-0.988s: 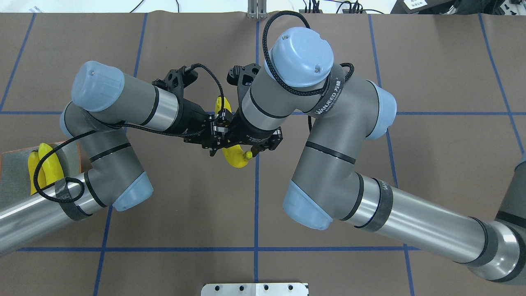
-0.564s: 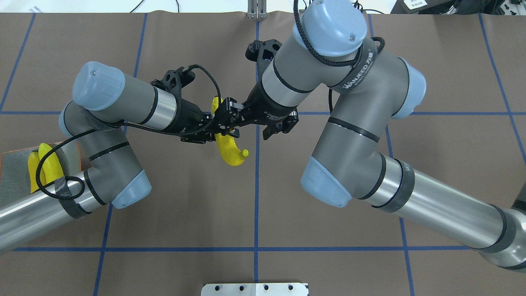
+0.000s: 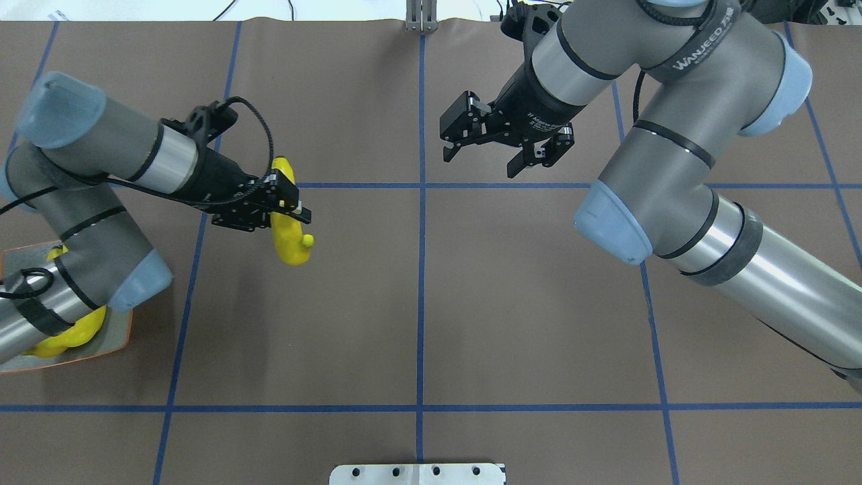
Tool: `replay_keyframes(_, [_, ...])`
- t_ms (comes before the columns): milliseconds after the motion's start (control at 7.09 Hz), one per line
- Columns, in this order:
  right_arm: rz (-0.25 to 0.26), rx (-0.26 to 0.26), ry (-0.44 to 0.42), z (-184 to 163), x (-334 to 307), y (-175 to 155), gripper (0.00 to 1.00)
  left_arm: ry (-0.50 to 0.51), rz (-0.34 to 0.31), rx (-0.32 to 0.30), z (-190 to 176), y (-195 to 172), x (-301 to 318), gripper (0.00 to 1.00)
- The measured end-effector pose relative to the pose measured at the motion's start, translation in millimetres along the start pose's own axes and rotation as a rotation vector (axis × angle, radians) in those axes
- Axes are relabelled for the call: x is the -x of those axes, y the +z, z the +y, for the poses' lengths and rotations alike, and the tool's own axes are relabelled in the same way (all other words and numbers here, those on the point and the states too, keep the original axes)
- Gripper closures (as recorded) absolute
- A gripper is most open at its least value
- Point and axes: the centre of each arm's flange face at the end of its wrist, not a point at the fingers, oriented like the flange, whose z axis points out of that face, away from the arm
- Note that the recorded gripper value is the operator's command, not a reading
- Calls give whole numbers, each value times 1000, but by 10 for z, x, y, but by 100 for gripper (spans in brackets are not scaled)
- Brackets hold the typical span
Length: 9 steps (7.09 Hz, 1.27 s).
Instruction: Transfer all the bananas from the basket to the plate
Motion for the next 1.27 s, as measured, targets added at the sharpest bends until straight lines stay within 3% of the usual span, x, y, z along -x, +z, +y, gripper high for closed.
replay_keyframes(423, [42, -16, 11, -123, -310, 70, 0, -29, -29, -15, -41, -982, 1283, 100])
replay_keyframes(1270, [88, -32, -2, -150, -443, 282, 0, -15, -113, -31, 285, -1383, 2377, 100])
